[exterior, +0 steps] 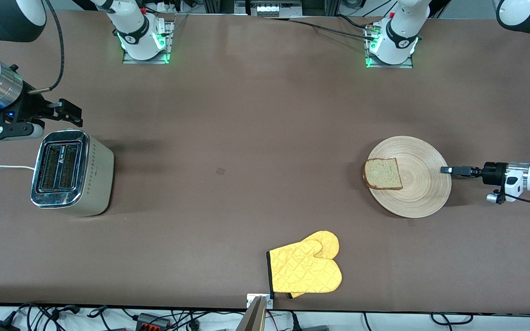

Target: Move plate and put bread in toaster

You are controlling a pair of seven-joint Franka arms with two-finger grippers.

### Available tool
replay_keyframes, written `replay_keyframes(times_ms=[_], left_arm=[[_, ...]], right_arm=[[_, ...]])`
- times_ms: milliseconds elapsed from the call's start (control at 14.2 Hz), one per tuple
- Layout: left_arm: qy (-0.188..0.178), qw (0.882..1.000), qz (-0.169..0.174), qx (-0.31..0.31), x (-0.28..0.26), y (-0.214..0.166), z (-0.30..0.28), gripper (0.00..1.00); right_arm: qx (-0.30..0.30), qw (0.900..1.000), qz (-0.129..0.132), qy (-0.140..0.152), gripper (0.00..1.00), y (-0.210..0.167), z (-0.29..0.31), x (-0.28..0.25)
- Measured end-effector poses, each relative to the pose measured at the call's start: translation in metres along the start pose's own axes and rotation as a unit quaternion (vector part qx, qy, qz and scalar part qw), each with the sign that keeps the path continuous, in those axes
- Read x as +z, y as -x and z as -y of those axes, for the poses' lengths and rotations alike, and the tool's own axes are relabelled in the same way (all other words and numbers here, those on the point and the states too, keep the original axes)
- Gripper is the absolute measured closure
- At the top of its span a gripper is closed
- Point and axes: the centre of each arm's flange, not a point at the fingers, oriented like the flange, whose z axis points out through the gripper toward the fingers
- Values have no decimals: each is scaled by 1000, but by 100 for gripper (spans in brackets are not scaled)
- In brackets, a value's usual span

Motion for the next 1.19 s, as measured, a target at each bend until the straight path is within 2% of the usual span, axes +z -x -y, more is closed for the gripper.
replay_keyframes(times_ms=[70,141,211,281,562,914,1195], left_arm=[[0,1000,0,0,0,0,0,68],[0,1000,0,0,0,0,0,68],[0,1000,0,0,0,0,0,74],[2,1000,1,3,0,0,0,86],[15,1000,1,12,-2,1,-5,88],[83,996,-9,23,15,-11,-32,90],[138,989,19,41,69,-40,-91,90]], right_arm=[[0,1000,1,0,0,0,0,1],[0,1000,2,0,0,-1,0,2],[0,1000,3,0,0,-1,0,3],[0,1000,4,0,0,-2,0,4],[0,1000,4,0,0,-2,0,5],[0,1000,2,0,0,-3,0,4],[0,1000,1,0,0,-3,0,4]])
